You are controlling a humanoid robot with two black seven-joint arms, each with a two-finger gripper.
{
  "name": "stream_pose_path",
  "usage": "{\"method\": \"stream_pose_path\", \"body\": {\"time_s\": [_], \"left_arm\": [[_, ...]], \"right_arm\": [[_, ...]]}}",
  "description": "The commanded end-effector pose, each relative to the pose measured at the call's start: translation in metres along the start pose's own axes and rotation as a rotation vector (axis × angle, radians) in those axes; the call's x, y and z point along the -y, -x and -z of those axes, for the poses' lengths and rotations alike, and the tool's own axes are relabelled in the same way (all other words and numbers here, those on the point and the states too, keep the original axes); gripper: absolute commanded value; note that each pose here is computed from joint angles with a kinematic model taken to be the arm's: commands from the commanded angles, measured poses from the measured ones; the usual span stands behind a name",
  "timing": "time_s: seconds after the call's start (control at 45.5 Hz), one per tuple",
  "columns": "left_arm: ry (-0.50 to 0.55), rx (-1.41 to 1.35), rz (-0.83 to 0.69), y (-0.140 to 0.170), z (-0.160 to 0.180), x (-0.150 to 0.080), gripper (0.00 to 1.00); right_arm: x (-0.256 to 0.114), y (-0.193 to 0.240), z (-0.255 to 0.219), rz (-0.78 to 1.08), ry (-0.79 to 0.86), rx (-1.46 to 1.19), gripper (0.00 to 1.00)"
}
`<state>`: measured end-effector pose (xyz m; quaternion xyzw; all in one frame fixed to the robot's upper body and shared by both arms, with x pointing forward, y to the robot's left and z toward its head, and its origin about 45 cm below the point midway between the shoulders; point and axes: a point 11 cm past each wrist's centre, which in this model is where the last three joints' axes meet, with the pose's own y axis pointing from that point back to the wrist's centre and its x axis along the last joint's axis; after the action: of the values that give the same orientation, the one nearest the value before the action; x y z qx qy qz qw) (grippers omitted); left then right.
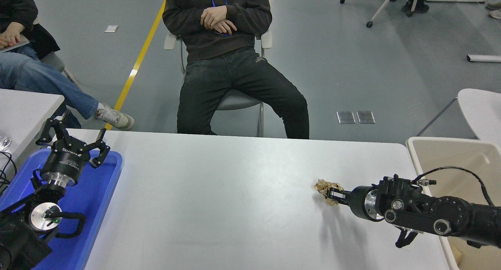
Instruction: Clean the table surface
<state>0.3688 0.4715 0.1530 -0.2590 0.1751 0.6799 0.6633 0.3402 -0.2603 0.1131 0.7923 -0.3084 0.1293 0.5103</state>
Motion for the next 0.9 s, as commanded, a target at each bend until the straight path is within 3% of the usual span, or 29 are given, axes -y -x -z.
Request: {"method": "stream_pose_path", "body": {"time_s": [0.0,0.879], "left_arm": [[0.0,0.001,-0.001,0.0,0.0,0.0,1.0],[0.0,0.001,-0.001,0.0,0.0,0.0,1.0]], "right_arm": [[-0.029,-0.019,-0.004,-0.033,-0.025,0.028,0.0],[-0.142,-0.109,-0.019,-0.177,-0.107,0.105,0.0]]}}
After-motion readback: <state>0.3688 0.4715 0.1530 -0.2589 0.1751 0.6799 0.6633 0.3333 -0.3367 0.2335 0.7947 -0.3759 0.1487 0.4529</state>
